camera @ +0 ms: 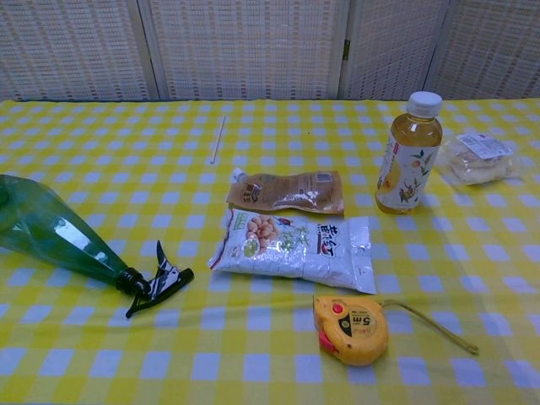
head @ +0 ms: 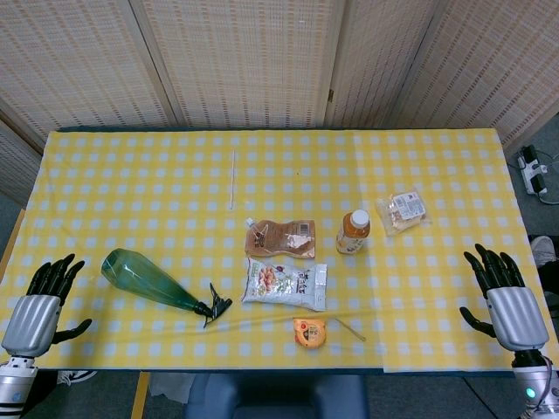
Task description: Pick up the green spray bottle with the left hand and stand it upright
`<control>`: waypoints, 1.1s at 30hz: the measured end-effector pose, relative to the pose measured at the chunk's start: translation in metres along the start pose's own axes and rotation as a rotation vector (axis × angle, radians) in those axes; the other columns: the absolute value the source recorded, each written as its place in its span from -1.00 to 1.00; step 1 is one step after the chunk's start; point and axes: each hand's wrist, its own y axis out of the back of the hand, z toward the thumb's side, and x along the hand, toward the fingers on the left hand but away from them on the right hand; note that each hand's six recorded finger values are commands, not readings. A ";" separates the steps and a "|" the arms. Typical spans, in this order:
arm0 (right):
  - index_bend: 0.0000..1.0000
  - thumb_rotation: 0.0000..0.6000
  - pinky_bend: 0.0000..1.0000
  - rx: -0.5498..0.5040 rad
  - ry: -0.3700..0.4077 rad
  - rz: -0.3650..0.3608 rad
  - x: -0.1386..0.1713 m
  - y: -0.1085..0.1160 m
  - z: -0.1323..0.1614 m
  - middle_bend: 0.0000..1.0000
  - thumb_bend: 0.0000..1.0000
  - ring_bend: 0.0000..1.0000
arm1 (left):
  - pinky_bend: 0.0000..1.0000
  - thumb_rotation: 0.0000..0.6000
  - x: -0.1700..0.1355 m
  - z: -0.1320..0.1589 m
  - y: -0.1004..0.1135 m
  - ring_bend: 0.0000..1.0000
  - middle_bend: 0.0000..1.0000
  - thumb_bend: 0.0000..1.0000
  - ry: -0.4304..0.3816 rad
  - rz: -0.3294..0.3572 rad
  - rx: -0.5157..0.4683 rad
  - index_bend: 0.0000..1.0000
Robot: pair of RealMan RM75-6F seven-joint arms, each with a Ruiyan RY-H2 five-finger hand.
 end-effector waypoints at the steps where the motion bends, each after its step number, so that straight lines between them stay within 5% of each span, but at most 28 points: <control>1: -1.00 1.00 -1.00 -0.001 0.000 0.000 0.000 0.000 0.000 -1.00 -0.46 -1.00 | -1.00 1.00 0.000 0.001 -0.001 -1.00 -0.97 -0.57 -0.002 -0.003 0.001 -0.92; 12: -1.00 1.00 -1.00 -0.013 0.007 -0.025 0.008 0.009 0.000 -1.00 -0.46 -1.00 | -1.00 1.00 0.001 0.016 -0.009 -1.00 -0.97 -0.57 -0.052 -0.026 -0.006 -0.92; 15: -1.00 1.00 -1.00 -0.021 0.012 -0.031 0.010 0.011 0.000 -1.00 -0.46 -1.00 | -0.80 1.00 0.000 0.025 -0.010 -0.89 -0.92 -0.57 -0.087 -0.017 -0.016 -0.89; 17: -1.00 1.00 -1.00 -0.028 0.010 -0.040 0.011 0.014 -0.001 -1.00 -0.46 -1.00 | -0.40 1.00 0.000 0.034 -0.008 -0.57 -0.69 -0.57 -0.119 0.018 -0.032 -0.85; 19: -1.00 1.00 -1.00 -0.036 0.010 -0.048 0.012 0.017 -0.002 -1.00 -0.46 -1.00 | 0.35 1.00 0.001 0.042 -0.007 0.10 -0.07 -0.57 -0.150 0.063 -0.046 -0.76; 22: -1.00 1.00 -1.00 -0.047 0.013 -0.059 0.013 0.020 -0.002 -1.00 -0.46 -1.00 | 0.97 1.00 0.003 0.062 -0.006 0.87 0.80 -0.57 -0.207 0.127 -0.067 -0.57; 24: -1.00 1.00 -1.00 -0.051 0.017 -0.059 0.014 0.021 -0.002 -1.00 -0.46 -1.00 | 1.00 1.00 0.005 0.072 -0.007 1.00 0.99 -0.56 -0.225 0.126 -0.079 -0.45; 33: -1.00 1.00 -1.00 -0.064 0.013 -0.069 0.018 0.027 -0.005 -1.00 -0.46 -1.00 | 1.00 1.00 0.026 0.117 -0.035 1.00 1.00 -0.54 -0.289 -0.017 -0.061 -0.24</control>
